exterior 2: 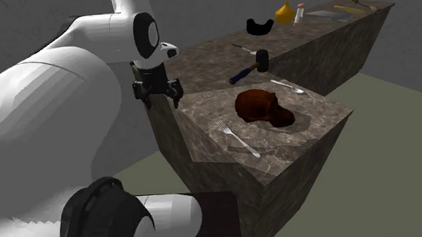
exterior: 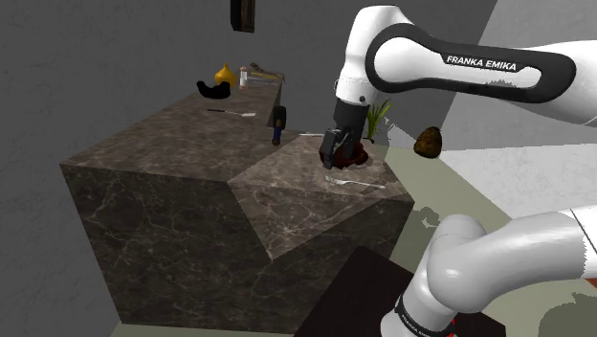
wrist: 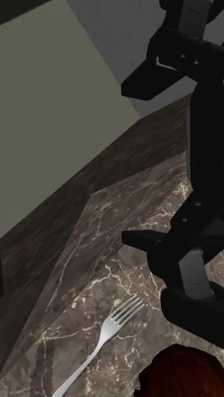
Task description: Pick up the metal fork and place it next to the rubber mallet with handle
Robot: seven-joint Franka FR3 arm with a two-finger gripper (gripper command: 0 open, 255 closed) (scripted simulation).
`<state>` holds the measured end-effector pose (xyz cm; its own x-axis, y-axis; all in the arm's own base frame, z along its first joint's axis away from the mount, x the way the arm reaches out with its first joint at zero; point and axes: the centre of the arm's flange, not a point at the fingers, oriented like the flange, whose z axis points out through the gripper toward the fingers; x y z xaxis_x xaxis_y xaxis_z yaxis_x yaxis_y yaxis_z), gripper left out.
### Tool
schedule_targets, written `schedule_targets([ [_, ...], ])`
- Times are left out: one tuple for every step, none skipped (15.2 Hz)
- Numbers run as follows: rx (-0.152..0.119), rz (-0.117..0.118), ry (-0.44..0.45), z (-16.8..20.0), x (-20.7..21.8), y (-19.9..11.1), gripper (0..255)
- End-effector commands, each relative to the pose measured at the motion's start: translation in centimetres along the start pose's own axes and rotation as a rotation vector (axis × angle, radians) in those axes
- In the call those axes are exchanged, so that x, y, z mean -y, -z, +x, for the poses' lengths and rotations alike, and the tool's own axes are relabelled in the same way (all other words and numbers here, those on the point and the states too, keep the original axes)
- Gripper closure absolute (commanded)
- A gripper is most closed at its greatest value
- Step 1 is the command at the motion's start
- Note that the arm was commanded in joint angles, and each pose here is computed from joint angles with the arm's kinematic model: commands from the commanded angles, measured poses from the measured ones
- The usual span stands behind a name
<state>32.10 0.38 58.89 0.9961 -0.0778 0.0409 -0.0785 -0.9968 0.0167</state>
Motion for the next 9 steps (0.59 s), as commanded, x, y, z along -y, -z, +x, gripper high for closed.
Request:
schedule_targets([
  [0.0,0.0,0.0,0.0,0.0,0.0,0],
  [0.0,0.003,0.023,0.0,-1.2,-0.7,0],
  [0.0,0.005,0.046,0.1,-2.4,-1.3,0],
  [0.0,0.008,0.069,0.2,-3.5,-2.0,0],
  [0.0,0.01,0.092,0.3,-4.7,-2.7,0],
  [0.0,0.013,0.115,0.5,-5.9,-3.3,0],
  [0.0,0.016,0.138,0.6,-7.0,-4.0,0],
  [-0.001,0.018,0.161,0.8,-8.2,-4.7,0],
  [-0.001,0.021,0.184,1.1,-9.3,-5.4,0],
])
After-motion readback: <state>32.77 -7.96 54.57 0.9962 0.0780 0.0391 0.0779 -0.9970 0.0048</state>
